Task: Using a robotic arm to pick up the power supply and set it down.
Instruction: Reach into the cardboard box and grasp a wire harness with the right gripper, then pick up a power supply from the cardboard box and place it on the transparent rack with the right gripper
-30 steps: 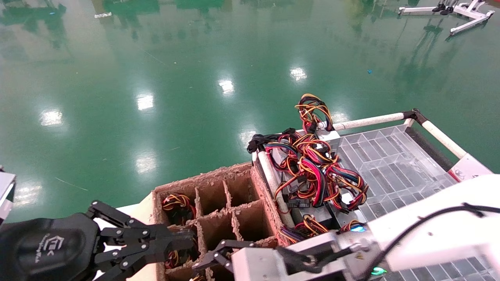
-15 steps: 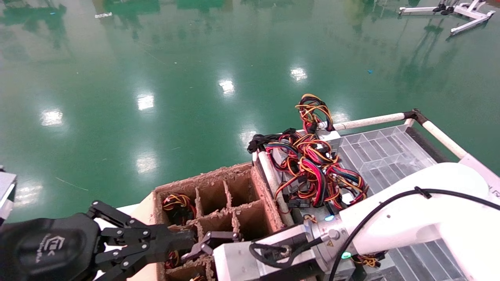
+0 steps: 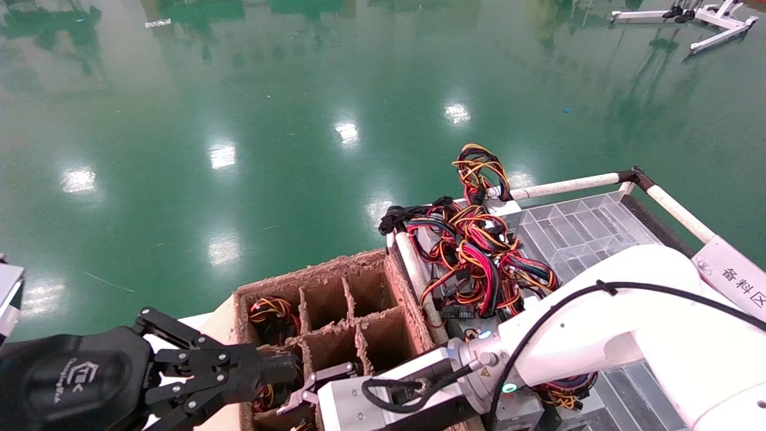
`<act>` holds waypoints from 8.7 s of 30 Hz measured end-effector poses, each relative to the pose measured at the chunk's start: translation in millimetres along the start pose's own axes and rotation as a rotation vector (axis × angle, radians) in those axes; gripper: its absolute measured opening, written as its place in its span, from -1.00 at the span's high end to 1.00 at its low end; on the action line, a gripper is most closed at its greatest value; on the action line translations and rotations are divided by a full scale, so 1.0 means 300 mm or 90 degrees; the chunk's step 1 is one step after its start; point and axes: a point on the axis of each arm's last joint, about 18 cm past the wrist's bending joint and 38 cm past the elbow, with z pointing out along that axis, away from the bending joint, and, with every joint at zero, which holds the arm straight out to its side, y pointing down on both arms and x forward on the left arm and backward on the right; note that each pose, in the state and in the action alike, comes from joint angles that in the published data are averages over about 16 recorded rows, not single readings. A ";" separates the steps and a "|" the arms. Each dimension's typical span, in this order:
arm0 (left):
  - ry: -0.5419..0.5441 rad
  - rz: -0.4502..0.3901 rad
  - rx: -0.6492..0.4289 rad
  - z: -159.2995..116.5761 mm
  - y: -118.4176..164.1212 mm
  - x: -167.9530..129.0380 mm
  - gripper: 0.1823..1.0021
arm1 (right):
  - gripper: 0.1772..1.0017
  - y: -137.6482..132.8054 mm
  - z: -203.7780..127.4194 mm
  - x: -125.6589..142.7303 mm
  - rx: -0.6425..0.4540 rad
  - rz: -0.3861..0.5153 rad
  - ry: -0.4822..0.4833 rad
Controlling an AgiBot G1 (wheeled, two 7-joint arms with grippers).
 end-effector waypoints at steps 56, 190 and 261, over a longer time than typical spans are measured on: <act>0.000 0.000 0.000 0.000 0.000 0.000 -0.95 | 0.91 -0.130 -0.336 0.040 0.217 0.056 0.151; 0.000 0.000 0.000 0.000 0.000 0.000 -1.00 | 0.92 0.307 -1.012 0.288 -0.169 0.132 0.698; 0.000 0.000 0.000 0.000 0.000 0.000 -1.00 | 0.93 0.472 -0.923 0.032 0.197 0.346 0.840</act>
